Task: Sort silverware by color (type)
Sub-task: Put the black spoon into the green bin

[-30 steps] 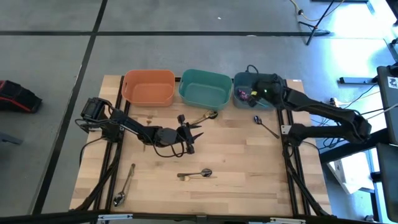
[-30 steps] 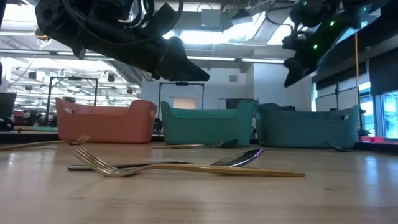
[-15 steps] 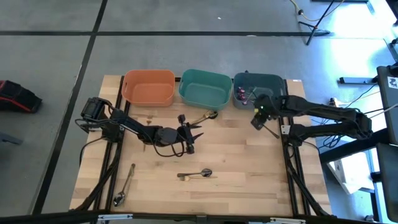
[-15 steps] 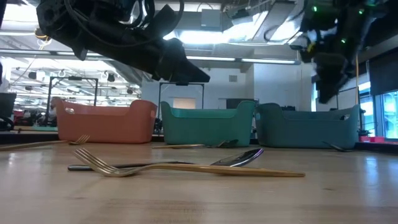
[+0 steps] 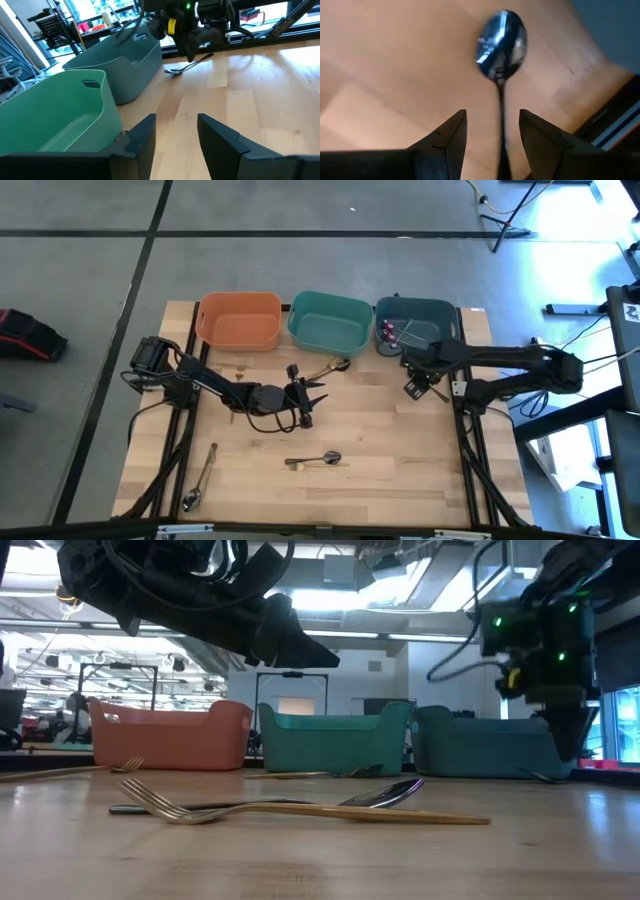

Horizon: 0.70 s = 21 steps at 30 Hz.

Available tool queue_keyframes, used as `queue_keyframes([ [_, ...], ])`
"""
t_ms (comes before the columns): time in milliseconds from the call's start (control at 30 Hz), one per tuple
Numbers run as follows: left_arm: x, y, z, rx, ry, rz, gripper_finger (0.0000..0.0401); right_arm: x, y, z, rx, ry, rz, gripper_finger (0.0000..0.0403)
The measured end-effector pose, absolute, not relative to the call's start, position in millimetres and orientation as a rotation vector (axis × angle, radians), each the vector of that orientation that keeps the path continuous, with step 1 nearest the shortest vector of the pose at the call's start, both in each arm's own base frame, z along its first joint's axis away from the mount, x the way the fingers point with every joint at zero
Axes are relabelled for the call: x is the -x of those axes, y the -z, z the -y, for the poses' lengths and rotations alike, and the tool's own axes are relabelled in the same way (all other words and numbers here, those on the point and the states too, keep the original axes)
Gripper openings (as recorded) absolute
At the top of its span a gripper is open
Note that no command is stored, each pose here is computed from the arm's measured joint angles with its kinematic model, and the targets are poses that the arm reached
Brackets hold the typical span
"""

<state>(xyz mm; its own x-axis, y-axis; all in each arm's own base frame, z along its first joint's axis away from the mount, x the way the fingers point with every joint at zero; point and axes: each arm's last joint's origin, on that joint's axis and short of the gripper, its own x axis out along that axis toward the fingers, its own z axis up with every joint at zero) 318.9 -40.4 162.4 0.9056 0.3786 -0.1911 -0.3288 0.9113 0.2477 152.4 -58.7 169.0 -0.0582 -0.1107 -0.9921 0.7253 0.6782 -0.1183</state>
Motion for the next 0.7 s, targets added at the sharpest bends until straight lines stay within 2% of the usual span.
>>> queue_keyframes([
  [300,-318.5,-162.4,43.2,-0.220,-0.359,-0.239,0.0140,-155.7,-140.2,78.4,-0.599,0.836,-1.654,0.0170],
  [567,-318.4,-162.4,43.8,-0.223,-0.357,-0.240,0.0140,-159.7,-133.0,80.7,-0.596,0.828,-1.680,0.0169],
  [700,-318.4,-162.4,44.0,-0.223,-0.356,-0.240,0.0140,-160.5,-132.5,80.4,-0.604,0.796,-1.679,0.0146],
])
